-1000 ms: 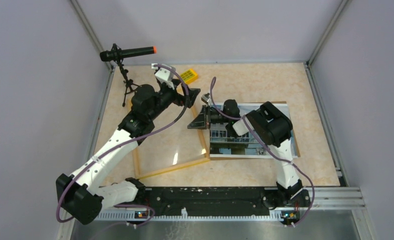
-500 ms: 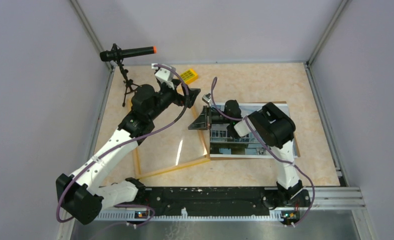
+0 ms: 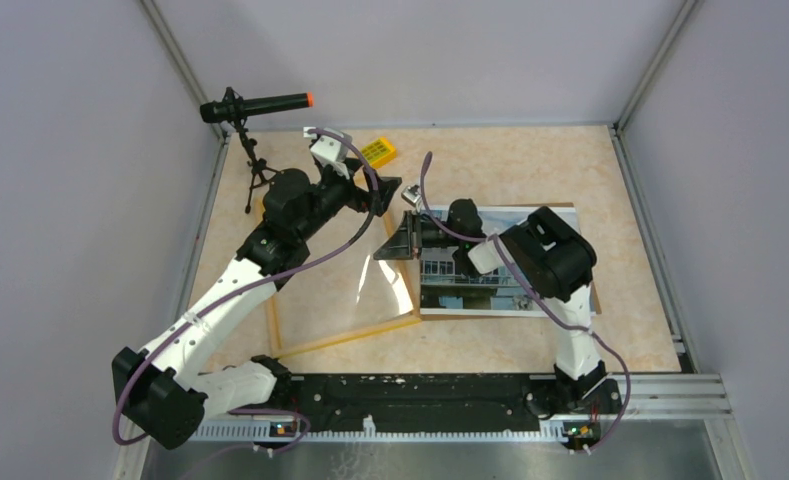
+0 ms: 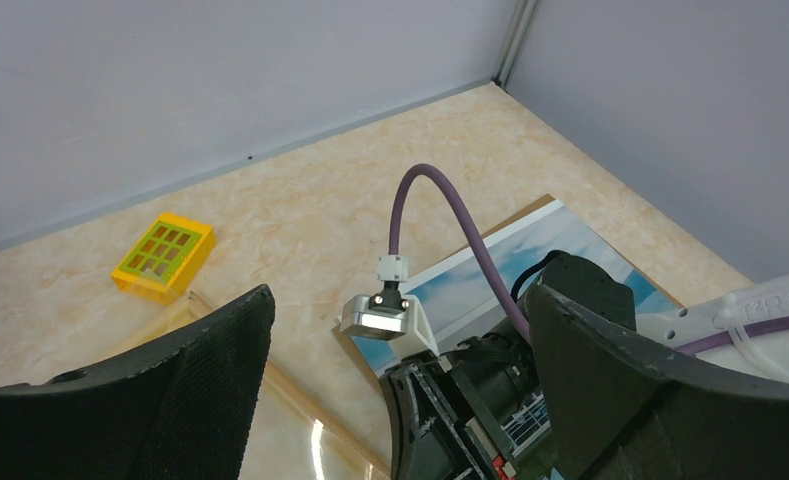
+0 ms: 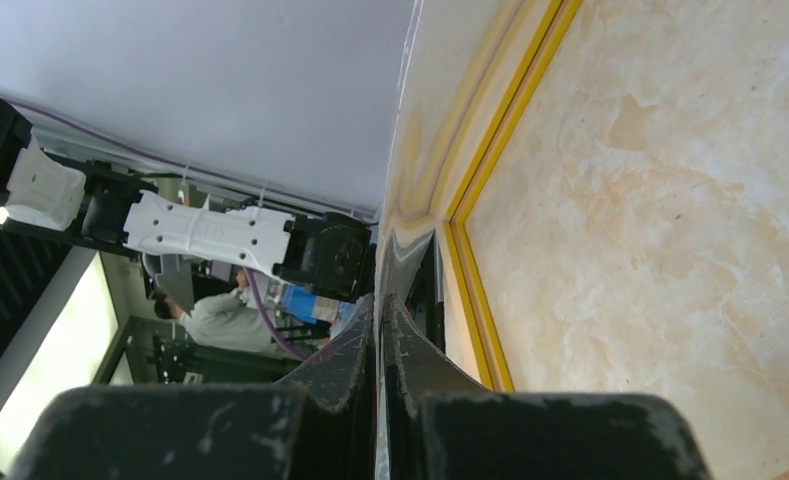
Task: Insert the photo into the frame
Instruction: Place the photo frame item in the photo frame.
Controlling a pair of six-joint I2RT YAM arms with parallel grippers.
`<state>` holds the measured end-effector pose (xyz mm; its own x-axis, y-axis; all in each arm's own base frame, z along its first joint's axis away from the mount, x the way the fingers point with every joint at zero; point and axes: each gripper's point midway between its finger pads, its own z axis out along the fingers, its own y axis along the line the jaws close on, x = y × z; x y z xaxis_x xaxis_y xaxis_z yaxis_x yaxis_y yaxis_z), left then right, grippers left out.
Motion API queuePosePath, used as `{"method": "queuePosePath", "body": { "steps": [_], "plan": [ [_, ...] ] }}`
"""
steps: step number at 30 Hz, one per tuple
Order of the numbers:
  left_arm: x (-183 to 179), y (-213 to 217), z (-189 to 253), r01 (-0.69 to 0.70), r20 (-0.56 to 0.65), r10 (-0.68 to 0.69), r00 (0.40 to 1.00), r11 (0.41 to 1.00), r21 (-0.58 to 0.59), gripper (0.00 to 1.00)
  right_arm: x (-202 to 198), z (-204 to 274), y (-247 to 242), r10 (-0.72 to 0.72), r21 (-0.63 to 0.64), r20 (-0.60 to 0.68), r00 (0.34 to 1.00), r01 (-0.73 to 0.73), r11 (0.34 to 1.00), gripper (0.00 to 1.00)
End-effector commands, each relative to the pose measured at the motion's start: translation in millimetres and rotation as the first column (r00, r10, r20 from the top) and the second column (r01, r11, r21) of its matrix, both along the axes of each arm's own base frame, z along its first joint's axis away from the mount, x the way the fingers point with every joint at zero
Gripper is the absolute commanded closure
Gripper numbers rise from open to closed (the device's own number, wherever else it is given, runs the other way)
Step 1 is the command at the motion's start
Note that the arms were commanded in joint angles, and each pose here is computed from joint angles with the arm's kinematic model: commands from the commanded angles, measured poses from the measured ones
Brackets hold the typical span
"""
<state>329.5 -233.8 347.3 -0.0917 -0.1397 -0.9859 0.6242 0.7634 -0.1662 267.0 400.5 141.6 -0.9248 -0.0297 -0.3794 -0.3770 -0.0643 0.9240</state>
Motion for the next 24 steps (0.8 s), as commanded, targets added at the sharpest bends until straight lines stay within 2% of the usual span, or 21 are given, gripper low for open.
{"method": "queuePosePath", "body": {
  "steps": [1, 24],
  "plan": [
    [-3.0, -1.2, 19.3, 0.013, 0.046, -0.012, 0.999, 0.999, -0.029, 0.01, -1.1, 28.7, 11.3, 0.025, 0.069, 0.136, 0.99, -0.034, 0.997, 1.0],
    [-4.4, -0.9, 20.8, 0.014, 0.051, -0.013, 0.999, 0.999, -0.029, 0.01, 12.9, 8.2, 20.7, 0.041, 0.028, 0.128, 0.991, -0.045, 0.999, 1.0]
  ]
}}
